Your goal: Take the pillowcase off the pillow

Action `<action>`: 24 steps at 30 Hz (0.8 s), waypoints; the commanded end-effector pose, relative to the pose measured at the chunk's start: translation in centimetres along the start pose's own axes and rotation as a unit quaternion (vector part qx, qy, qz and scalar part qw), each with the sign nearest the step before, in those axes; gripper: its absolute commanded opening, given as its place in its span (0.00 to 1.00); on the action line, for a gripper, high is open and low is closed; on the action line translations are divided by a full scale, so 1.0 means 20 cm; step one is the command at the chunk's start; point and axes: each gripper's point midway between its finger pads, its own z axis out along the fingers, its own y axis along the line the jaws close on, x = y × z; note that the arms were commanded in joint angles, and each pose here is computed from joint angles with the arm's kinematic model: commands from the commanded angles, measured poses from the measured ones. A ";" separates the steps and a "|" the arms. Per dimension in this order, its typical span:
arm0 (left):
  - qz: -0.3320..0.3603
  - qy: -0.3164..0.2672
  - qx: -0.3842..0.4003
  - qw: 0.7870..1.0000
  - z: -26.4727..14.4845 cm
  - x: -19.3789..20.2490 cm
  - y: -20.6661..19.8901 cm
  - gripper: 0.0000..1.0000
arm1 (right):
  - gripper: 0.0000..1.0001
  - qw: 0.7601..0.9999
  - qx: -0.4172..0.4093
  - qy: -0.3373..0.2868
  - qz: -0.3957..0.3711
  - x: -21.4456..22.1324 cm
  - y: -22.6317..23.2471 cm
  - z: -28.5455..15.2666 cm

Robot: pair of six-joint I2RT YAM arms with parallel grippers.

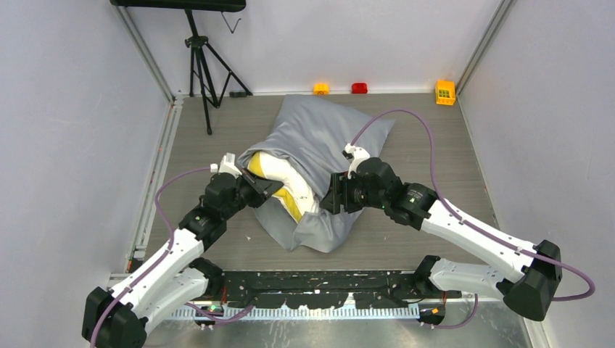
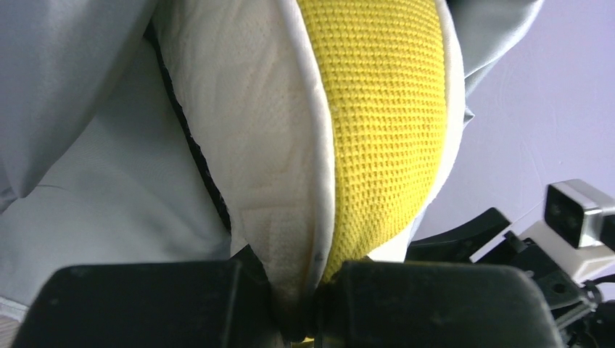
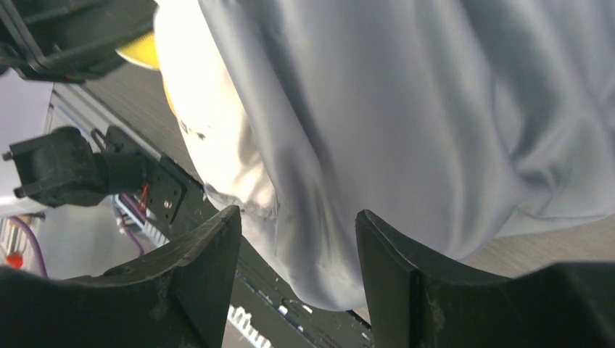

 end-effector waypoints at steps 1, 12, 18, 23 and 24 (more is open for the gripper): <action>0.016 -0.053 0.049 0.997 -0.02 -0.14 -0.19 0.00 | 0.61 0.998 -0.035 0.047 0.027 0.13 0.05 0.03; 0.063 -0.112 -0.005 0.992 -0.07 -0.42 -0.23 0.00 | 0.00 0.990 0.121 0.052 0.040 0.28 -0.30 -0.03; 0.032 -0.106 0.027 0.993 -0.11 -0.63 -0.30 0.00 | 0.00 0.967 0.238 0.026 0.090 0.29 -0.57 -0.05; 0.034 -0.046 0.065 0.996 -0.10 -0.60 -0.38 0.00 | 0.00 0.969 0.215 0.039 0.115 0.29 -0.60 0.03; 0.032 -0.032 0.073 0.996 -0.09 -0.58 -0.39 0.00 | 0.00 0.978 0.171 0.052 0.111 0.29 -0.52 0.06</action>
